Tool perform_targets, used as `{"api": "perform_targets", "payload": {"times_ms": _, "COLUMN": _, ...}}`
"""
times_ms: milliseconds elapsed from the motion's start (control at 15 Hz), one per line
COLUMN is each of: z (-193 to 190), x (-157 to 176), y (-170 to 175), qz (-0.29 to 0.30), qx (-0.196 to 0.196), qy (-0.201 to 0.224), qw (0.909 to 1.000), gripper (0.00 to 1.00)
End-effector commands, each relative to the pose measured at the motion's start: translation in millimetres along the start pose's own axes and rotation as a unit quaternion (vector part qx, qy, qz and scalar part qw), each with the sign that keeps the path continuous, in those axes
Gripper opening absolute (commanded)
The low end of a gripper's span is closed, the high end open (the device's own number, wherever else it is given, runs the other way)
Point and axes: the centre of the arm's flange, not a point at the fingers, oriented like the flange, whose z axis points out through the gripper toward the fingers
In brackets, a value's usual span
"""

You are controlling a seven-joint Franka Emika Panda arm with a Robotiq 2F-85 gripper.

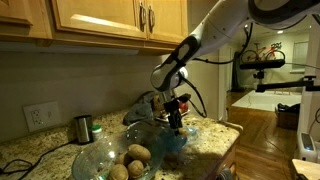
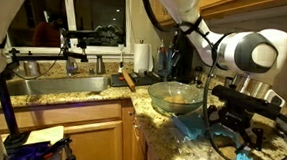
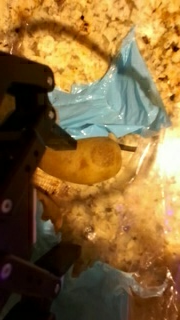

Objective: Pick a potato from the bag and place it in the glass basin

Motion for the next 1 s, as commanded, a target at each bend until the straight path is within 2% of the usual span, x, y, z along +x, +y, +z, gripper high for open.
{"api": "perform_targets", "payload": {"times_ms": 0, "z": 12.6, "x": -14.5, "y": 10.2, "qz": 0.0, "qx": -0.001, "qy": 0.002, "qw": 1.0, "gripper": 1.0}}
{"api": "perform_targets", "payload": {"times_ms": 933, "z": 18.5, "x": -20.9, "y": 15.2, "qz": 0.008, "qx": 0.005, "qy": -0.003, "qw": 1.0, "gripper": 1.0}}
